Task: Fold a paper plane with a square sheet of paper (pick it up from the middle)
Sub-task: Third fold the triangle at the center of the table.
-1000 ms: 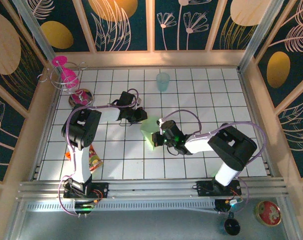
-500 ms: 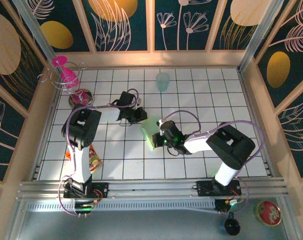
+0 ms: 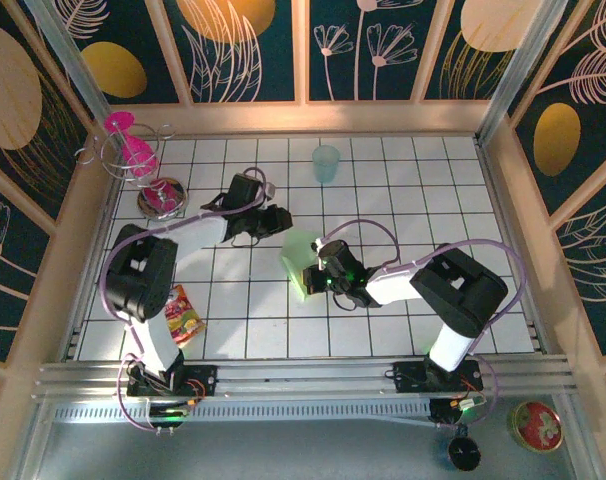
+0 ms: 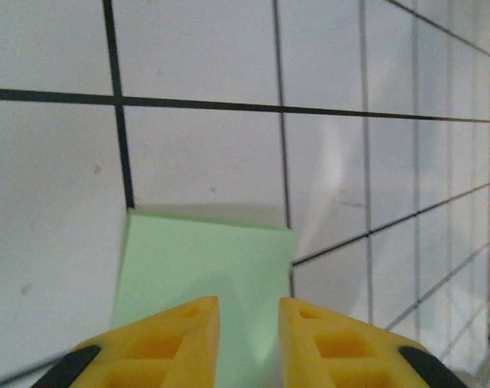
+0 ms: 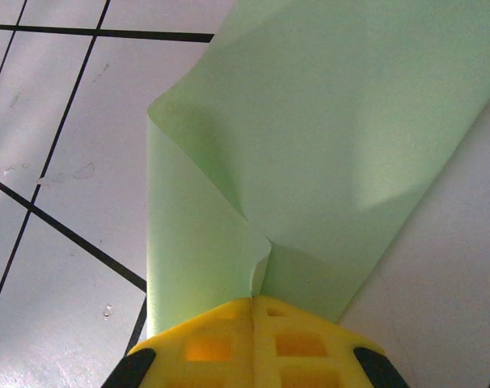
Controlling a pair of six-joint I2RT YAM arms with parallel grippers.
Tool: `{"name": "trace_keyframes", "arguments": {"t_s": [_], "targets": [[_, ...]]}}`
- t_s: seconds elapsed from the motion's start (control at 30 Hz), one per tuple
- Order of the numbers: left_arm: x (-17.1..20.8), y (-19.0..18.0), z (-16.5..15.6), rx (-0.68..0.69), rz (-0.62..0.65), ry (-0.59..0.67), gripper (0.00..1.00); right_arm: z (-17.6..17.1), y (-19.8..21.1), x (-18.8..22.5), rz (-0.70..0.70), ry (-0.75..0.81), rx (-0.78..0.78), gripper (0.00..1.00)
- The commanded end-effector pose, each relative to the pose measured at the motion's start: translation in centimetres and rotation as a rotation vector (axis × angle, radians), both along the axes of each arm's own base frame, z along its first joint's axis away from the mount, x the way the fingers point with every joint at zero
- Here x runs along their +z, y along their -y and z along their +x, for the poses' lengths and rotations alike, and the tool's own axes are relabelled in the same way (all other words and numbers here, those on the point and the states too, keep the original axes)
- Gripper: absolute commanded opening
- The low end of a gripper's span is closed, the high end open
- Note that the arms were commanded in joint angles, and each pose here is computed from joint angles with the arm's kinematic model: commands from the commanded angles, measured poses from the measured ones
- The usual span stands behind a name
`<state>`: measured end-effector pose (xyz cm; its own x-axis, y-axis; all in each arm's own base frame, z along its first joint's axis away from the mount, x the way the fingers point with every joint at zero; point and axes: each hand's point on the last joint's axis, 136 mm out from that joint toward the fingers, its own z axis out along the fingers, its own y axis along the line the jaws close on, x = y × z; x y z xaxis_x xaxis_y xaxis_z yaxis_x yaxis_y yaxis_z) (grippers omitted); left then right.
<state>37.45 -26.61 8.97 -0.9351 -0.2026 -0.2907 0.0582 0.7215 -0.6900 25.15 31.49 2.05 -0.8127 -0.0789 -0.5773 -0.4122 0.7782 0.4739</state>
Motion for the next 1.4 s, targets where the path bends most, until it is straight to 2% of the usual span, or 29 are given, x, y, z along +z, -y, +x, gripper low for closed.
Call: {"name": "trace_keyframes", "arguments": {"t_s": [0.0, 0.13, 0.4, 0.7, 1.37], "targets": [[-0.3, -0.4, -1.9, 0.063, -0.05, -0.072, 0.27, -0.1, -0.2, -0.6, -0.015, -0.025, 0.006, 0.0], [-0.4, -0.3, -4.8, 0.087, -0.119, -0.129, 0.27, -0.1, -0.2, -0.6, -0.012, -0.026, 0.01, 0.0], [-1.9, 1.4, -8.3, 0.062, -0.144, -0.214, 0.26, 0.0, -0.4, -0.6, -0.015, -0.033, 0.013, 0.0], [-3.2, 2.5, -8.6, 0.038, -0.144, -0.246, 0.18, 0.0, -0.2, -0.5, -0.015, -0.029, 0.009, 0.0], [-7.0, 1.0, -9.9, 0.062, -0.031, -0.316, 0.16, 0.1, -0.2, -0.5, -0.022, -0.025, 0.007, 0.0]]}}
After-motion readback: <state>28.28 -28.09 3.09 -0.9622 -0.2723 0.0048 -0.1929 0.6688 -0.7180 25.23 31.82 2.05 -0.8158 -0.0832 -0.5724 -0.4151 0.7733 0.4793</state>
